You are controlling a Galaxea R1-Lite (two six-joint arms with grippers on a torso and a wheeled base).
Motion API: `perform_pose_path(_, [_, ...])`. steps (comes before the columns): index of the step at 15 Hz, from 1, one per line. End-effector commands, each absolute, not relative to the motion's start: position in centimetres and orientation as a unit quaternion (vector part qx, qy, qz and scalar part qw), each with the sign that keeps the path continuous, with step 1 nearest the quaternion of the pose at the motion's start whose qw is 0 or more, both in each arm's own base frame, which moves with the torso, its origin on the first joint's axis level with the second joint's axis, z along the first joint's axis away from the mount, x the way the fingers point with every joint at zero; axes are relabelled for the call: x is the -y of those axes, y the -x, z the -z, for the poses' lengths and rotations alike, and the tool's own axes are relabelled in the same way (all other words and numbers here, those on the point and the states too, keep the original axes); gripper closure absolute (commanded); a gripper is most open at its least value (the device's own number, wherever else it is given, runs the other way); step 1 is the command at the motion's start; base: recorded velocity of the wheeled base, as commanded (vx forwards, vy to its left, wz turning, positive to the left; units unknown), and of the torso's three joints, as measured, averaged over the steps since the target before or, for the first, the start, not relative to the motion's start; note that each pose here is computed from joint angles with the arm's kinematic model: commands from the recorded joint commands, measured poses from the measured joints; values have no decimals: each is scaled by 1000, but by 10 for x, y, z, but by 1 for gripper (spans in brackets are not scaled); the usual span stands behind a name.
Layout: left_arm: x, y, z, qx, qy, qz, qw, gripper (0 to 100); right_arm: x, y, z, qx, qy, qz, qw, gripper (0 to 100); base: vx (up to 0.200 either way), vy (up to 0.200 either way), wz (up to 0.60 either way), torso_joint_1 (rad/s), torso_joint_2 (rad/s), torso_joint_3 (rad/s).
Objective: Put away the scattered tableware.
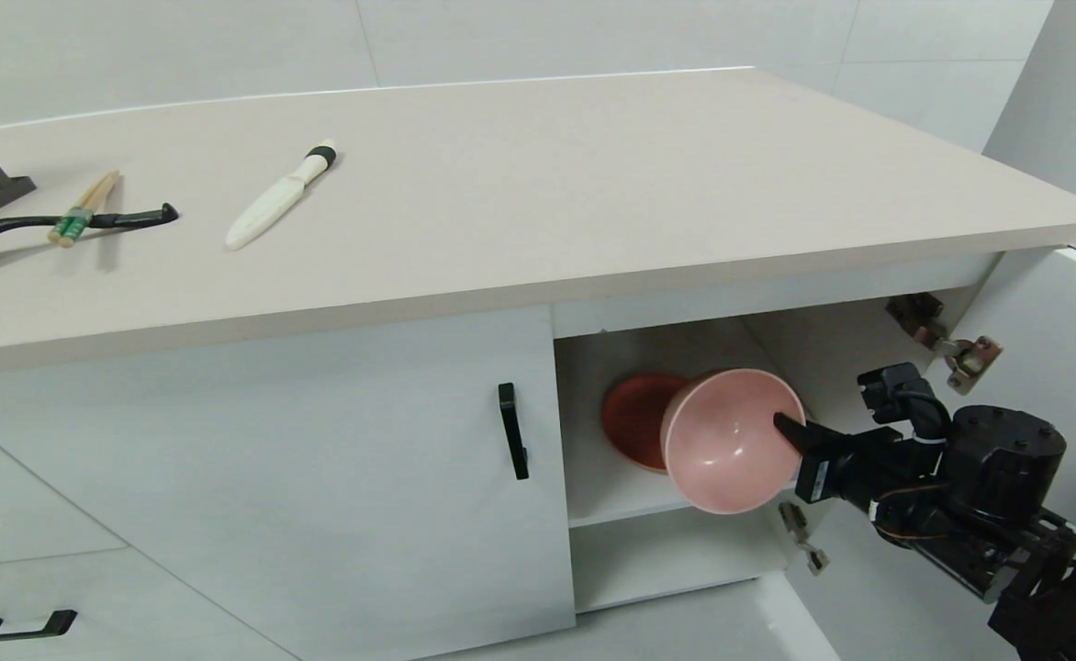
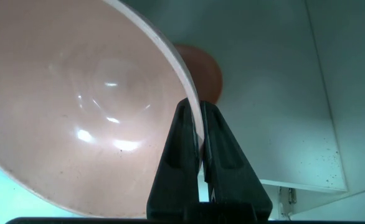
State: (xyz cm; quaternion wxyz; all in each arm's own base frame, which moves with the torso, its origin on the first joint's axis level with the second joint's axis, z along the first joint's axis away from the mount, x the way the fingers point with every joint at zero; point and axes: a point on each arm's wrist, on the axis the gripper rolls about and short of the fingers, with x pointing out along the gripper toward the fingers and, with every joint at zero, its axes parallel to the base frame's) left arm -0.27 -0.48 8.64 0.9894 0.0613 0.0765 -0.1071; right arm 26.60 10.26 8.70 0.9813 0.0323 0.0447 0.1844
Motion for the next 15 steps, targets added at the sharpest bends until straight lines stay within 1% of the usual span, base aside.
perform_pose_path(1, [4, 15, -84, -14, -83, 14, 996, 0, -102, -264, -90, -41, -33, -184, 982, 100, 0, 0, 0, 0, 0, 0])
perform_pose_path(2, [2, 15, -82, -25, -77, -26, 996, 0, -102, -264, -90, -41, -34, -184, 982, 100, 0, 0, 0, 0, 0, 0])
perform_pose_path(7, [2, 15, -82, -26, -73, -33, 996, 0, -105, -283, -96, -12, -36, -182, 983, 100, 0, 0, 0, 0, 0, 0])
perform_pose_path(10, [2, 15, -82, -27, -68, -30, 997, 0, -108, -296, -67, -52, -19, -187, 981, 100, 0, 0, 0, 0, 0, 0])
perform_pose_path(11, [3, 15, -82, -26, -69, -17, 997, 0, -105, -302, -61, -56, -19, -179, 982, 100, 0, 0, 0, 0, 0, 0])
perform_pose_path(12, [3, 16, -82, -21, -69, 13, 997, 0, -103, -307, -59, -55, -20, -181, 982, 100, 0, 0, 0, 0, 0, 0])
perform_pose_path(13, [3, 19, -81, 3, -68, 44, 997, 0, -103, -313, -57, -52, -23, -196, 979, 100, 0, 0, 0, 0, 0, 0])
perform_pose_path(14, [3, 23, -80, 25, -64, 49, 996, 0, -103, -318, -56, -50, -24, -207, 977, 100, 0, 0, 0, 0, 0, 0])
perform_pose_path(15, [2, 23, -80, 26, -59, 44, 997, 0, -105, -323, -56, -43, -25, -215, 975, 100, 0, 0, 0, 0, 0, 0])
